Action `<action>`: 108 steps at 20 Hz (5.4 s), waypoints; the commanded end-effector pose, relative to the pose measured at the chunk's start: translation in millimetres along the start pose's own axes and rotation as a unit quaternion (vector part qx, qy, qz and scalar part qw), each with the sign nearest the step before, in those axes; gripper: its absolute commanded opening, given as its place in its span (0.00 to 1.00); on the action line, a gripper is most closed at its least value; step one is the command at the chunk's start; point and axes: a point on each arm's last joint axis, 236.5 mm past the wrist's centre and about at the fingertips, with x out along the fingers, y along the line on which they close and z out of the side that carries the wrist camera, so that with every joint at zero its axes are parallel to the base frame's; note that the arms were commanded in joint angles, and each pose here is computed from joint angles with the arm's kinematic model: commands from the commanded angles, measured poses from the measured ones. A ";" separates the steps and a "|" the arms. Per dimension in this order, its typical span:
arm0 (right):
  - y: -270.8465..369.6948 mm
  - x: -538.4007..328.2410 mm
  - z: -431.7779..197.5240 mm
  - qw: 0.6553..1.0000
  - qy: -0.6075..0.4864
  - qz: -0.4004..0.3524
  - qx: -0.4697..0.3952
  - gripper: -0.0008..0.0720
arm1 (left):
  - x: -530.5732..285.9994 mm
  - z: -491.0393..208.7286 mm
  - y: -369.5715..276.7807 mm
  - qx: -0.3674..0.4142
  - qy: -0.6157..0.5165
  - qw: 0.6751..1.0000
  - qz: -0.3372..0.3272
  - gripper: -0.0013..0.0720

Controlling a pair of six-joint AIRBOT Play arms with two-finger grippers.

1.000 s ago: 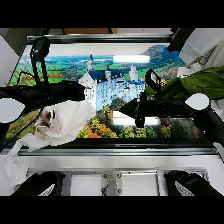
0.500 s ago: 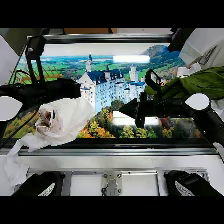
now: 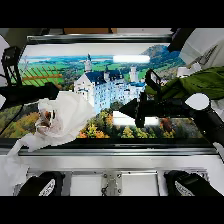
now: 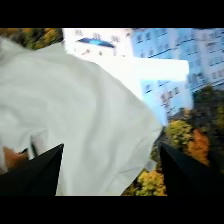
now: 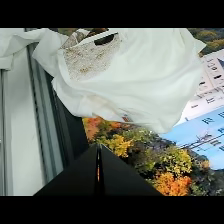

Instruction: Fold the clothes and pants, and hang the long-sleeved shirts on hangers.

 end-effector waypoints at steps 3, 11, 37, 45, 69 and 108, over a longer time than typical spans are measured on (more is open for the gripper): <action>0.2 0.3 -0.2 1.000 0.000 0.000 0.000 0.03 | 63.7 -92.4 109.2 -0.096 0.106 0.984 0.102 0.89; -1.5 0.3 5.0 1.000 -0.011 -0.003 0.005 0.04 | 156.2 -96.0 101.5 -0.129 0.149 0.978 0.064 0.89; -139.9 -160.4 -15.2 0.902 -0.015 -0.401 0.158 0.03 | 114.5 73.3 -240.6 0.236 -0.026 0.950 -0.203 0.96; -132.8 -160.8 -57.5 0.899 0.075 -0.399 0.166 0.03 | 113.1 -102.5 -112.7 0.064 0.249 0.957 -0.137 0.96; -130.2 -157.6 -64.0 0.895 0.073 -0.395 0.196 0.03 | 157.2 -13.7 -129.2 0.113 0.151 0.974 -0.128 0.04; -20.8 103.3 -247.6 0.764 0.432 -0.400 0.265 0.81 | 84.4 -78.0 -61.7 0.081 0.111 0.988 -0.074 0.77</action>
